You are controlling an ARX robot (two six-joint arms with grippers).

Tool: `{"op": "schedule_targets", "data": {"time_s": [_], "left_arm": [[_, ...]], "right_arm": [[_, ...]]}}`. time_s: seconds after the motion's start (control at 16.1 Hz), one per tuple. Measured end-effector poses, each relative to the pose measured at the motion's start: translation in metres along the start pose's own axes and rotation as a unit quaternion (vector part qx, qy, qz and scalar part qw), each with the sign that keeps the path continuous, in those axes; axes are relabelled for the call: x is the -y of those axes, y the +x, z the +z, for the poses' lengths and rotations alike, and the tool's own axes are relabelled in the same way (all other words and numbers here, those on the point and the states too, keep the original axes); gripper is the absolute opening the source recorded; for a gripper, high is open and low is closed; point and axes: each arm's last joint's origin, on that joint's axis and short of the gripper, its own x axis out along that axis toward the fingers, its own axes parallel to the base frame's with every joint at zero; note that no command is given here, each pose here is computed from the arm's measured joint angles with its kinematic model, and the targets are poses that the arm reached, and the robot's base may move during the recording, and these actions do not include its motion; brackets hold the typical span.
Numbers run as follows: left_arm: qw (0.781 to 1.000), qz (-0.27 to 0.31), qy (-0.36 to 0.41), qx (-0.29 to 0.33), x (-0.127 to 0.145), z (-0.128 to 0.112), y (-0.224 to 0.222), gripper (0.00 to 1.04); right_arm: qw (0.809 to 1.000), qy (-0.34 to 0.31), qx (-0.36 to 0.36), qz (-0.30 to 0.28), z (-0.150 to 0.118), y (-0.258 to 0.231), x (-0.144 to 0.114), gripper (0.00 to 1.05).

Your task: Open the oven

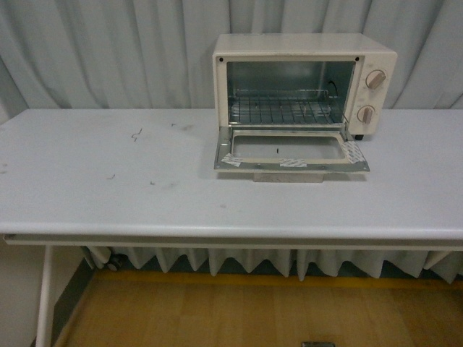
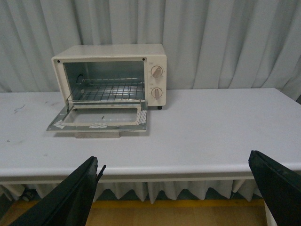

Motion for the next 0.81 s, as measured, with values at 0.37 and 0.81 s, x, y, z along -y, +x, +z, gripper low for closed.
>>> {"op": "schedule_targets", "data": {"time_s": [0.37, 0.81], "left_arm": [[1.0, 0.0, 0.0, 0.0, 0.0, 0.0, 0.0, 0.98], [1.0, 0.0, 0.0, 0.0, 0.0, 0.0001, 0.0, 0.98]], "right_arm": [[1.0, 0.0, 0.0, 0.0, 0.0, 0.0, 0.0, 0.98], [1.0, 0.0, 0.0, 0.0, 0.0, 0.0, 0.0, 0.98]]}}
